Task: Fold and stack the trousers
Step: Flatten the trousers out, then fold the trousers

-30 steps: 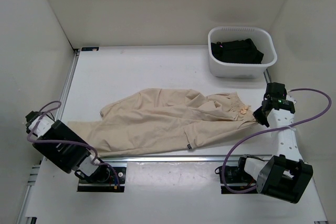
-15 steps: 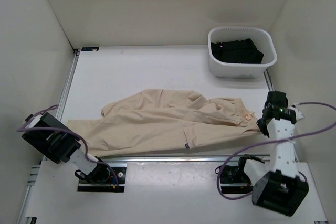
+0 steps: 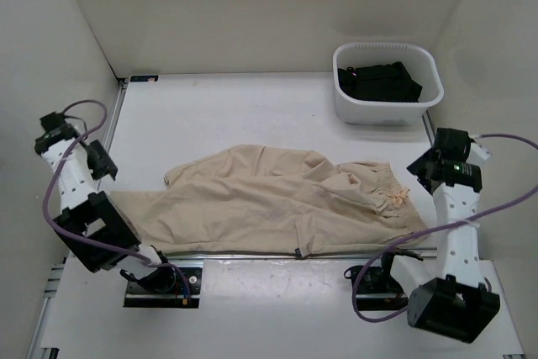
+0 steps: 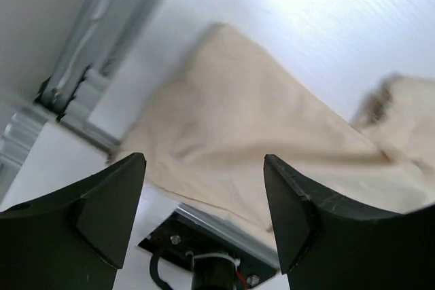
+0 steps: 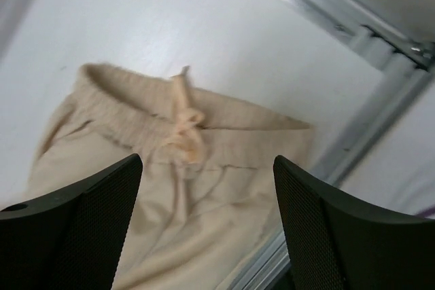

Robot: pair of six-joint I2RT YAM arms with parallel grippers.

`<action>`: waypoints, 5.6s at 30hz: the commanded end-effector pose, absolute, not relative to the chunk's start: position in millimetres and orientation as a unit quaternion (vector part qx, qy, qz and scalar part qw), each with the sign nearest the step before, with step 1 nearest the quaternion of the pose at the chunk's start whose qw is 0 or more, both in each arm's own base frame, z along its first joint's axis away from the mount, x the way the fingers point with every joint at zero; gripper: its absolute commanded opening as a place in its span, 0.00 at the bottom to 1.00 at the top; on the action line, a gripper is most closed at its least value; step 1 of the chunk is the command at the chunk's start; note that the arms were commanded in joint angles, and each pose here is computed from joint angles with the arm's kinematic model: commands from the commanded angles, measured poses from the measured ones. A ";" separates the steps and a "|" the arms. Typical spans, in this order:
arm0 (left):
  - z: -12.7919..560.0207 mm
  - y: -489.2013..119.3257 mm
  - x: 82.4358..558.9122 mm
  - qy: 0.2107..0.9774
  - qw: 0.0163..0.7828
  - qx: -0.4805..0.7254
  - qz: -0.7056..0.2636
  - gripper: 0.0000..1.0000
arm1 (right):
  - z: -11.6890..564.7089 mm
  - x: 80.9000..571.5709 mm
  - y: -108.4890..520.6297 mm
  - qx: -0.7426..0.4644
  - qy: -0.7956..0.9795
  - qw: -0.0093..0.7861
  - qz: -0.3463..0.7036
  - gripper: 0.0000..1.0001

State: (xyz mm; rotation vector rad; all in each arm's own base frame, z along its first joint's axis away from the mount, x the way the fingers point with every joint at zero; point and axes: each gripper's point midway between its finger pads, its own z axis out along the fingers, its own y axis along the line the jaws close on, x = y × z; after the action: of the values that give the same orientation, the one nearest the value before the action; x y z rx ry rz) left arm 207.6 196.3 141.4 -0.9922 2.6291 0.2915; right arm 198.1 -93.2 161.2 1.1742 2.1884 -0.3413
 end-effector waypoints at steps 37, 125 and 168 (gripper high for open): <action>172.7 77.0 440.9 0.916 0.331 -0.076 0.214 0.14 | 38.0 336.1 -58.6 0.440 0.878 0.169 -0.081 0.00; 229.9 256.3 206.4 0.819 0.358 -0.387 0.226 0.14 | 162.1 215.2 -81.7 0.497 0.828 0.259 -0.013 0.00; 172.5 235.8 165.0 0.846 0.252 -0.408 0.231 0.18 | 110.5 160.4 75.1 0.068 0.990 0.111 0.052 0.76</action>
State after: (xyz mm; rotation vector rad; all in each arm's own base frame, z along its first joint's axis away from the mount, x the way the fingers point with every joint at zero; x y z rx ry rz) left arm 169.2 242.0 180.1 -1.1069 2.2599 0.6264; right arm 170.4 88.9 91.7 0.3796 2.8799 0.2464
